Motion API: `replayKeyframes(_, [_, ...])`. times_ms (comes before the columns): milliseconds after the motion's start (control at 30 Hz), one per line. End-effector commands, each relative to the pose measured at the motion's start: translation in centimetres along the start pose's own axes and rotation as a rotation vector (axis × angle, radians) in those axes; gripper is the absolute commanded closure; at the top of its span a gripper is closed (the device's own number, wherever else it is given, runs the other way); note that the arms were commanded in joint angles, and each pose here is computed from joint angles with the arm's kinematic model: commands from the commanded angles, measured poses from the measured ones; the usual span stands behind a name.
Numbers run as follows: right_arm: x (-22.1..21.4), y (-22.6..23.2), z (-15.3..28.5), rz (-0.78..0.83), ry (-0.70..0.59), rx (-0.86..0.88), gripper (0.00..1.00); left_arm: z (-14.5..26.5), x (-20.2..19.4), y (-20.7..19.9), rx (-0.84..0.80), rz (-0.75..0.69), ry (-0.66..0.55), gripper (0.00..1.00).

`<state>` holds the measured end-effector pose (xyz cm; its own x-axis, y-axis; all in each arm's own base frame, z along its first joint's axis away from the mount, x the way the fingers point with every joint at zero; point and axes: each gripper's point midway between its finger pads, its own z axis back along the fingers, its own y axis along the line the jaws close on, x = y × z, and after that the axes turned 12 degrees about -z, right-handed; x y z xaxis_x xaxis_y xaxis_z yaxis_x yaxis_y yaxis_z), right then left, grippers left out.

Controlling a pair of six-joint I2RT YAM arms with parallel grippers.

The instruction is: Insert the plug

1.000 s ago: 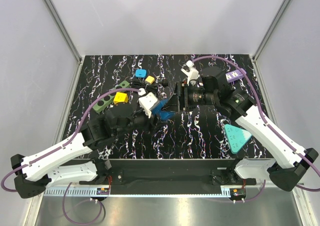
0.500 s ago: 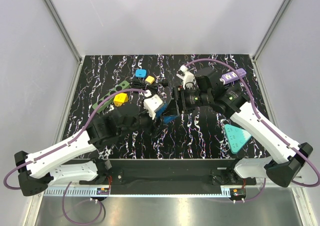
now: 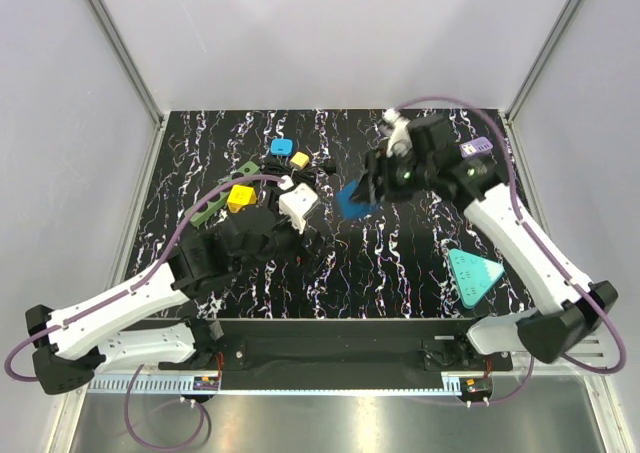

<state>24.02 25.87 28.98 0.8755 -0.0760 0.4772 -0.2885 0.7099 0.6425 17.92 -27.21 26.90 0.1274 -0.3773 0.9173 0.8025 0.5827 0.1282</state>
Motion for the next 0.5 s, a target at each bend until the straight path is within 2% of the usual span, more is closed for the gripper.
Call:
replayKeyframes(0, [8.0, -5.9, 2.1, 0.043, -0.198, -0.233, 1.0, 1.4, 2.5, 1.9, 0.09, 0.016, -0.052, 0.01])
replayKeyframes(133, [14.3, -13.5, 3.7, 0.097, -0.295, -0.496, 1.0, 1.1, 2.8, 2.3, 0.109, 0.008, -0.014, 0.01])
replayKeyframes(200, [17.5, -18.4, 4.8, 0.048, -0.34, -0.63, 1.0, 0.9, 2.5, 2.6, 0.128, 0.007, 0.001, 0.01])
replayKeyframes(333, [20.8, -23.8, 4.3, -0.015, -0.326, -0.624, 1.0, 1.0, 2.3, 2.2, 0.1, -0.028, 0.006, 0.01])
replayKeyframes(467, [22.8, -27.8, 4.1, 0.132, -0.262, -0.709, 1.0, 1.8, 1.5, 2.9, 0.122, -0.083, 0.03, 0.01])
